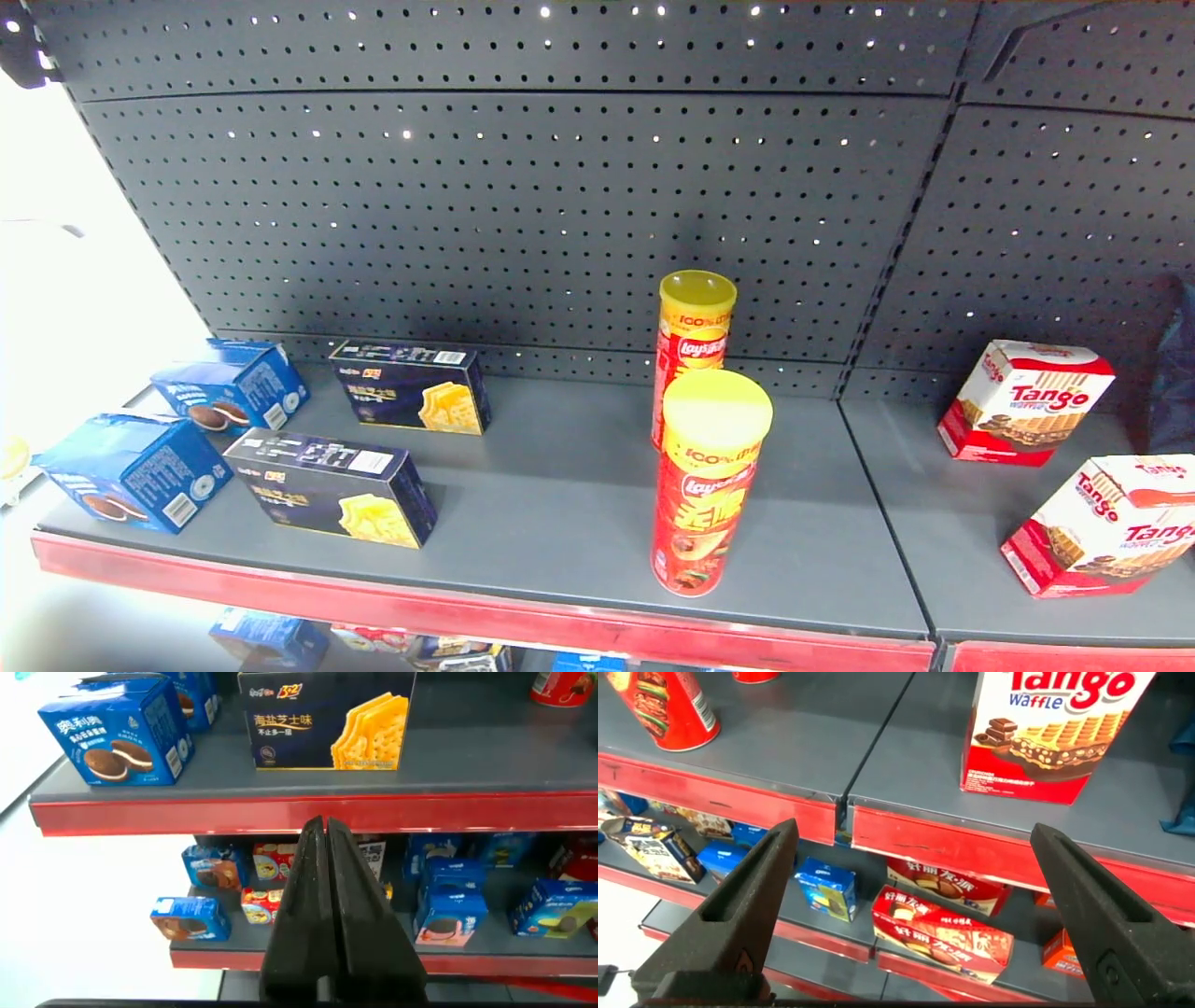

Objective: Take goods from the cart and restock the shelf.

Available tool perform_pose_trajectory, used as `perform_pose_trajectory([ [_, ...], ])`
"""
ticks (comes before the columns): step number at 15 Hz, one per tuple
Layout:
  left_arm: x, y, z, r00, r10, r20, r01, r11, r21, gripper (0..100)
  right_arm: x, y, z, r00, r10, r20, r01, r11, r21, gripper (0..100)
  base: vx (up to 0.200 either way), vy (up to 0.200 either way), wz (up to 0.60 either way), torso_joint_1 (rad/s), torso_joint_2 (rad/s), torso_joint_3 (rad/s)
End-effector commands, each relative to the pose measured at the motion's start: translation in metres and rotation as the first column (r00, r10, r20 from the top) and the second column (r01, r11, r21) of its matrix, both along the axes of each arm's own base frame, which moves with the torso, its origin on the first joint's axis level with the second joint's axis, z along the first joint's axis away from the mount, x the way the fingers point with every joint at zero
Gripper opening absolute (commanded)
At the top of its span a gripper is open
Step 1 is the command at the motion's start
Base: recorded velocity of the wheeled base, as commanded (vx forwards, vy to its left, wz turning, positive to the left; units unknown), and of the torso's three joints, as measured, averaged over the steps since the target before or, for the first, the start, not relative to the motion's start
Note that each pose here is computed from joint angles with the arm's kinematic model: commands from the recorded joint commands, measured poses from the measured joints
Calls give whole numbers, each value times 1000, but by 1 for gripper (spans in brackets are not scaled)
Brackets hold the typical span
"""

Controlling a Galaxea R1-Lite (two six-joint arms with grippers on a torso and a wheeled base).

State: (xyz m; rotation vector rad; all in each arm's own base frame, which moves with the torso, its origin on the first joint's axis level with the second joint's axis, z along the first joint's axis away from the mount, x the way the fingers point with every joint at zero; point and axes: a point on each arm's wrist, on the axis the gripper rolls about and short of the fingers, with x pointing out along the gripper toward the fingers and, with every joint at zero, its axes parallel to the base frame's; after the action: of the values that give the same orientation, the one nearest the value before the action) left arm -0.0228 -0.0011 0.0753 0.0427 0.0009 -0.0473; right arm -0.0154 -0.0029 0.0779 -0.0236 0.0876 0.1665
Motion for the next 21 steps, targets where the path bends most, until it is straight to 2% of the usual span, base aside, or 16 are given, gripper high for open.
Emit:
perform_pose_trajectory([
  [1,0,0,0,1000,0,0,0,1000,0,0,-2,-1,44,996,27,86,-26,1000,-2,100,0,0,0,0,0,0],
  [2,0,0,0,1000,0,-1,0,1000,0,0,20,4,72,999,24,-27,-26,998,-54,100,0,0,0,0,0,0],
  [4,0,0,0,1000,0,0,0,1000,0,0,21,4,73,998,54,-24,-55,997,-58,100,0,0,0,0,0,0],
  [5,0,0,0,1000,0,0,0,1000,0,0,21,7,68,984,175,-45,-177,981,-73,100,0,0,0,0,0,0],
  [7,0,0,0,1000,0,-1,0,1000,0,0,27,10,73,959,278,-61,-283,952,-115,100,0,0,0,0,0,0],
  [9,0,0,0,1000,0,-1,0,1000,0,0,29,13,78,921,383,-70,-388,915,-106,100,0,0,0,0,0,0],
  [11,0,0,0,1000,0,-1,0,1000,0,0,43,20,75,883,438,-172,-457,885,-93,100,0,0,0,0,0,0],
  [13,0,0,0,1000,0,-1,0,1000,0,0,58,25,69,867,422,-266,-457,885,-88,100,0,0,0,0,0,0],
  [14,0,0,0,1000,0,-1,0,1000,0,0,61,26,69,869,409,-280,-447,890,-88,100,0,0,0,0,0,0],
  [15,0,0,0,1000,0,0,0,1000,0,0,74,29,69,883,343,-322,-392,915,-100,100,0,0,0,0,0,0],
  [17,0,0,0,1000,0,-1,0,1000,0,0,92,35,74,904,320,-284,-363,925,-112,100,0,0,0,0,0,0],
  [19,0,0,0,1000,0,0,0,1000,0,0,113,46,72,905,295,-307,-347,929,-129,100,0,0,0,0,0,0],
  [21,0,0,0,1000,0,0,0,1000,0,0,136,60,68,913,281,-296,-323,941,-101,100,0,0,0,0,0,0],
])
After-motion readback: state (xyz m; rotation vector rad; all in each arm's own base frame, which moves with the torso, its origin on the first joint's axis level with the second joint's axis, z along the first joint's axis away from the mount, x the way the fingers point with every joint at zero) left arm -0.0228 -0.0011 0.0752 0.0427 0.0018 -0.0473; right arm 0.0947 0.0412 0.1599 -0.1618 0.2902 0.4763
